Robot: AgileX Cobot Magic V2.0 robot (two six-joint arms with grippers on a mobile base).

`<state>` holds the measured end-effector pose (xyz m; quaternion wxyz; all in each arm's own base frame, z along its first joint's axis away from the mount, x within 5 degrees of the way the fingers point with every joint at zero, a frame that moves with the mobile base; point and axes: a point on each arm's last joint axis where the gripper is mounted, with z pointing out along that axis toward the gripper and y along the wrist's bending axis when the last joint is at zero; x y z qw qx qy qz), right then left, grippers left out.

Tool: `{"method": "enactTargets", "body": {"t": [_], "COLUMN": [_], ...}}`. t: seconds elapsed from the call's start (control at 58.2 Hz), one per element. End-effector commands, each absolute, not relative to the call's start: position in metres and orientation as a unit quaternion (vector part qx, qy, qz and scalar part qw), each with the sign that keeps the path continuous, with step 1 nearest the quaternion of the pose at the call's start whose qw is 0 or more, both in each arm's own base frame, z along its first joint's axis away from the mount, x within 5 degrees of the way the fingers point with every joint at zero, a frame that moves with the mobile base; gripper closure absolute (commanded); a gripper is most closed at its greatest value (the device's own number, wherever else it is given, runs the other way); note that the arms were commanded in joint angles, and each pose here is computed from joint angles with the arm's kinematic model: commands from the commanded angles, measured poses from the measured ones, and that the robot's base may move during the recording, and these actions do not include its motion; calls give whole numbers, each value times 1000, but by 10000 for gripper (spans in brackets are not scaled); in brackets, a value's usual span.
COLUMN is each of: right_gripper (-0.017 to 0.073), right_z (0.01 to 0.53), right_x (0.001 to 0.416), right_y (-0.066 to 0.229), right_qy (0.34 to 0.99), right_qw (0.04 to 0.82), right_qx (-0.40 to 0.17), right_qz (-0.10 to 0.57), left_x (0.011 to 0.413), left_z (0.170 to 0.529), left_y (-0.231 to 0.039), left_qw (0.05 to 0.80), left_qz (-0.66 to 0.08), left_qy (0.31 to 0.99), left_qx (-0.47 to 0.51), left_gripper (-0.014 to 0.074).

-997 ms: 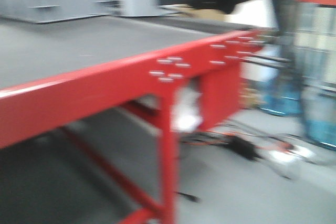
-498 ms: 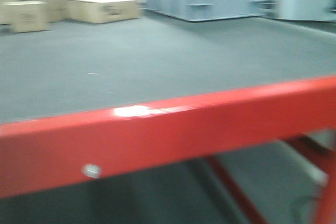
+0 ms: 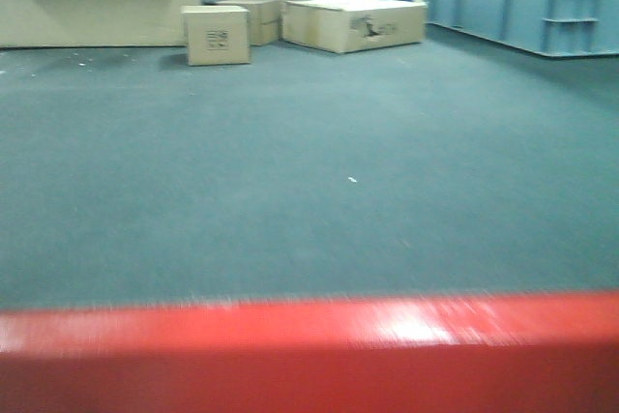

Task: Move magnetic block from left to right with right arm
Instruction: 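Turn the base and drive to the carpeted area with cardboard boxes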

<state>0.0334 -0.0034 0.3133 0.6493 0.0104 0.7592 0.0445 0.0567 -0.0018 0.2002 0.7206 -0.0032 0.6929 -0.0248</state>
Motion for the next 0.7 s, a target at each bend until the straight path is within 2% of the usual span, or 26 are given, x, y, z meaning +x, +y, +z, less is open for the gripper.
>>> {"method": "enactTargets", "body": {"t": [0.0, 0.687], "right_gripper": [335, 335], "right_z": [331, 331], "right_x": [33, 33], "right_y": [-3, -3], "right_qy": [723, 723], "right_qw": [690, 690], "right_qx": [2, 2], "right_qz": [42, 42], "left_x": [56, 56], "left_z": [205, 205], "left_y": [-1, -1], "left_qw": [749, 749], "left_qz": [-27, -27], "left_qy": [662, 662], "left_qx": [-10, -10], "left_gripper": [720, 720]}}
